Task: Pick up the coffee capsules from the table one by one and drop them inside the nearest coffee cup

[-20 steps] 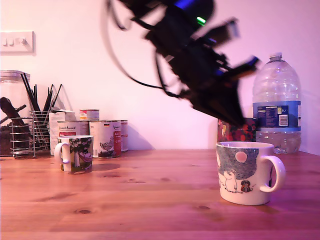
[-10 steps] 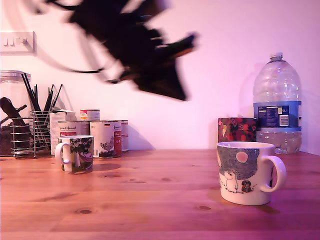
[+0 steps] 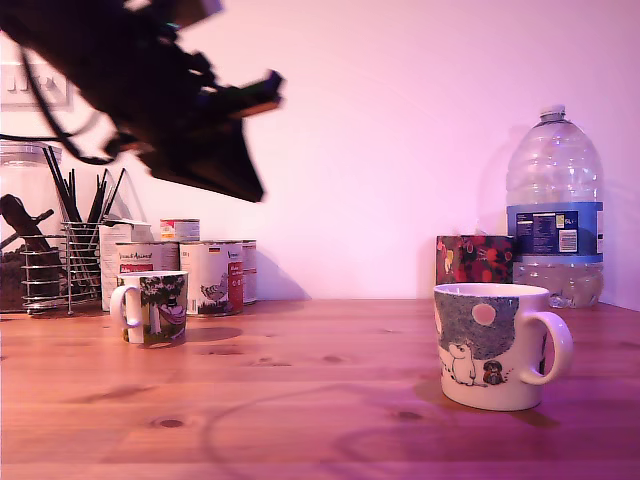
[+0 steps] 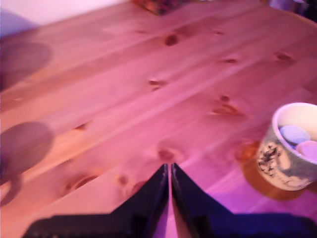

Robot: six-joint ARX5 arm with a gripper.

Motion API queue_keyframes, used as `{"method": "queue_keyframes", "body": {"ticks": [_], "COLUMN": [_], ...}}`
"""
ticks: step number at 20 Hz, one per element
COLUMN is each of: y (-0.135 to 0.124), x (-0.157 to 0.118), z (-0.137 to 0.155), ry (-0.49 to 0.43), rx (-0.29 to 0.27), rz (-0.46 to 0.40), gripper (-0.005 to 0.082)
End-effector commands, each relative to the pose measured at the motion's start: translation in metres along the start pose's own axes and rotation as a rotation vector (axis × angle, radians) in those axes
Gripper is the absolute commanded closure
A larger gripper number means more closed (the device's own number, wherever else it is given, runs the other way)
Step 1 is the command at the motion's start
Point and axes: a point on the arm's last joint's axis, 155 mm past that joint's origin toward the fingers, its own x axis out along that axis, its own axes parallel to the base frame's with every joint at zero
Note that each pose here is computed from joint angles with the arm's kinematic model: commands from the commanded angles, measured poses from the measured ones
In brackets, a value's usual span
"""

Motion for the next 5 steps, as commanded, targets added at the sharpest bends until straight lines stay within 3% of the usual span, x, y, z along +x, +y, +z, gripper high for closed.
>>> {"method": "queue_keyframes", "body": {"ticks": [1, 5], "y": [0.0007, 0.0003], "x": [0.0001, -0.0005], "z": [-0.0134, -0.0119], "ry": [0.024, 0.019], "rx": [-0.013, -0.013], "rz": [0.004, 0.003], "gripper": [0.0791, 0.0792]}}
